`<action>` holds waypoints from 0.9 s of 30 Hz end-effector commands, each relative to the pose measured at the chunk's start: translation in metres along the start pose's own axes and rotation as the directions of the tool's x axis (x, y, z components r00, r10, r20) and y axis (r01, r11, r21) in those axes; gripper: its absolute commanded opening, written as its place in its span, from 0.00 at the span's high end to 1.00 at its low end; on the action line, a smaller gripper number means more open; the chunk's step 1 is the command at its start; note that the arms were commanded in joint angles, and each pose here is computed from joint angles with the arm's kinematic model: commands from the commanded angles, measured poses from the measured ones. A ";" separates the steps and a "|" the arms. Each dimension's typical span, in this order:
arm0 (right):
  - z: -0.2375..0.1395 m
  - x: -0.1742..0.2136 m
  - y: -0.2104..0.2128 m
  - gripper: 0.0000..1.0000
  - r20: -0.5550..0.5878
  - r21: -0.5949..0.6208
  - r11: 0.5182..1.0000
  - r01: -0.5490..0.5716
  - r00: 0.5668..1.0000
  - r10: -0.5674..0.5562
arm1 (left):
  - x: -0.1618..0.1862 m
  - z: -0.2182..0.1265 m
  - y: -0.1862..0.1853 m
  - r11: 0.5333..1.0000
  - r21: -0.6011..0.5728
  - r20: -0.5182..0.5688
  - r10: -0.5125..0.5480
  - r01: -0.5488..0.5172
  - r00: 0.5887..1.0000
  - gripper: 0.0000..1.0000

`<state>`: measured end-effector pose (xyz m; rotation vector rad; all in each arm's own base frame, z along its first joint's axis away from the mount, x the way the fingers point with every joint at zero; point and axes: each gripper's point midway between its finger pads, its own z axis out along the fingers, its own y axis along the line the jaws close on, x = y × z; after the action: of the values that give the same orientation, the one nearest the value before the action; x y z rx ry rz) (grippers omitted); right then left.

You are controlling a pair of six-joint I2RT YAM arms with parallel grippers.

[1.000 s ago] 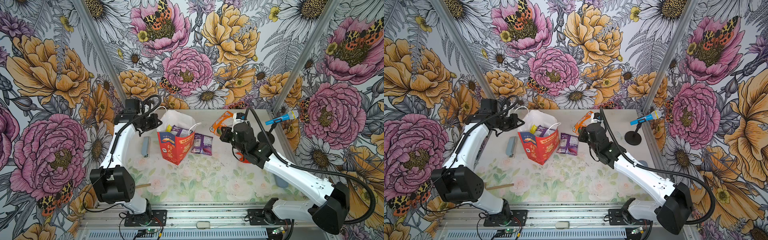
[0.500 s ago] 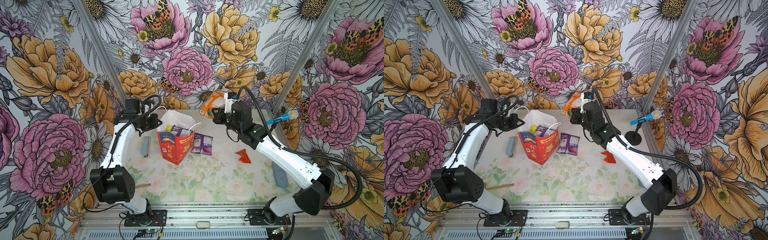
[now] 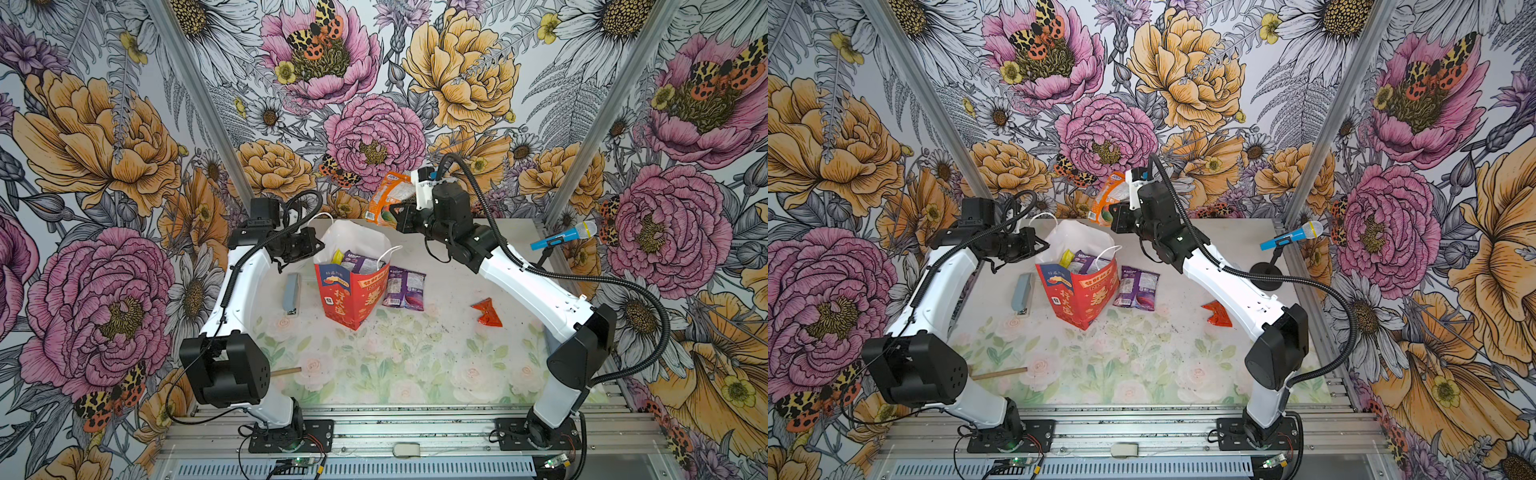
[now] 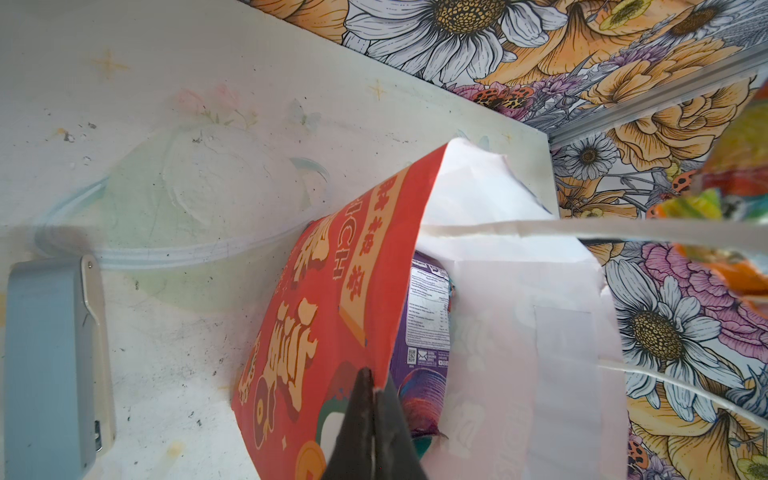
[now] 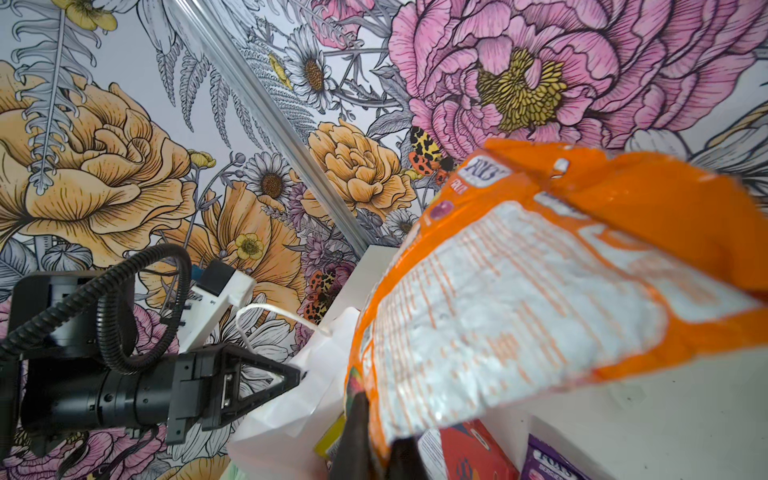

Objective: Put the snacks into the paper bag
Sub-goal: 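Lower the orange bag into the paper bag and open the right gripper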

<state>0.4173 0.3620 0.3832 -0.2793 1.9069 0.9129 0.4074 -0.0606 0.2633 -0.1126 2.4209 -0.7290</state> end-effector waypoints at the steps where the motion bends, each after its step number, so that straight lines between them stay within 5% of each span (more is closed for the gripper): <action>1: -0.002 -0.010 0.036 1.00 0.023 -0.093 0.994 0.049 0.999 -0.047 | 0.003 0.000 -0.003 1.000 -0.001 0.000 0.000 0.000 1.000 1.00; 27: 0.022 0.065 0.066 1.00 -0.144 -0.159 0.987 0.012 0.989 -0.035 | 0.004 0.002 -0.003 1.000 0.000 -0.005 -0.002 0.002 1.000 1.00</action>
<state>0.3708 0.4179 0.3531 -0.4427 1.9934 1.0053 0.4073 -0.0609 0.2633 -0.1117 2.4211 -0.7294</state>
